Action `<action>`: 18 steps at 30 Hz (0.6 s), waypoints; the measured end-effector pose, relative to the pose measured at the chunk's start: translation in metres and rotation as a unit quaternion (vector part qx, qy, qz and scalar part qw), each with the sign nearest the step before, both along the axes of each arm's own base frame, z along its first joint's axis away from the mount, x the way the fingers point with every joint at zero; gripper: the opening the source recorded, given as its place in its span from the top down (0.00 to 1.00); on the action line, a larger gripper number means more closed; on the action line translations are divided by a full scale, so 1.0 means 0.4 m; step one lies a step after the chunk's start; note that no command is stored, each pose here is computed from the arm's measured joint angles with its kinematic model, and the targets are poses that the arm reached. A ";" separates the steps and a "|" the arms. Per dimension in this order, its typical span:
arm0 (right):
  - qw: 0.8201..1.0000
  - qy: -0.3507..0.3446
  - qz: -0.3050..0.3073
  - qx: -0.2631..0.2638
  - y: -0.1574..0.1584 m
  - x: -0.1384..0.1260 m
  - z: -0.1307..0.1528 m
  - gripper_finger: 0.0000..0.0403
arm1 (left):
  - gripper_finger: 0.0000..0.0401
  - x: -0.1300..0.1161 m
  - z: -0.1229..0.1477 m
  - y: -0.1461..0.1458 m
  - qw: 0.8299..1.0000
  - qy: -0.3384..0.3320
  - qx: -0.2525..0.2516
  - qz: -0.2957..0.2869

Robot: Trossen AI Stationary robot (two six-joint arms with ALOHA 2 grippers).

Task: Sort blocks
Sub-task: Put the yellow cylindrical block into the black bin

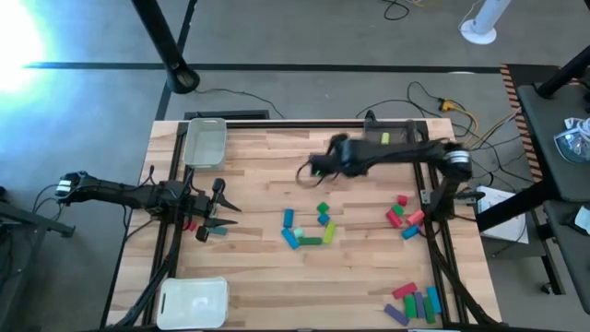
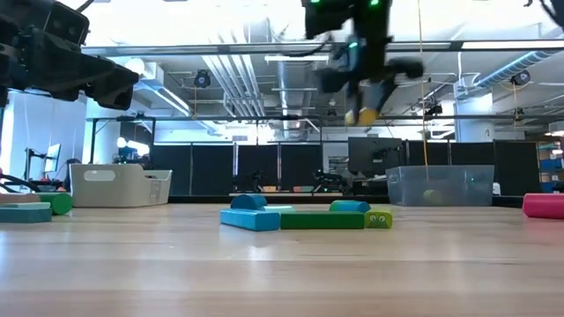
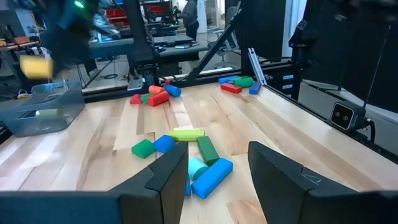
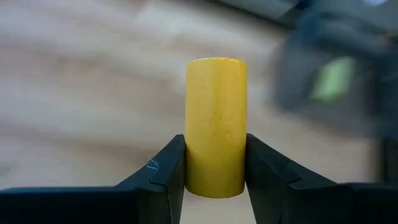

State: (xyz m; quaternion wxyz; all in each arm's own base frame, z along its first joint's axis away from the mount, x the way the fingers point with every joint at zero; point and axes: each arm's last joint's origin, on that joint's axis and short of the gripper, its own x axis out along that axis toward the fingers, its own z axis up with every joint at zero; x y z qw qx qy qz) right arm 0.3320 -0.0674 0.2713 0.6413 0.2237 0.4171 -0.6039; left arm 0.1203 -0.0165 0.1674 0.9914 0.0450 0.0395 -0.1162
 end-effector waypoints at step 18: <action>0.980 -0.013 -0.156 0.125 -0.387 -0.362 -0.146 0.69 | 0.62 0.000 0.000 0.000 1.000 0.000 0.000 0.000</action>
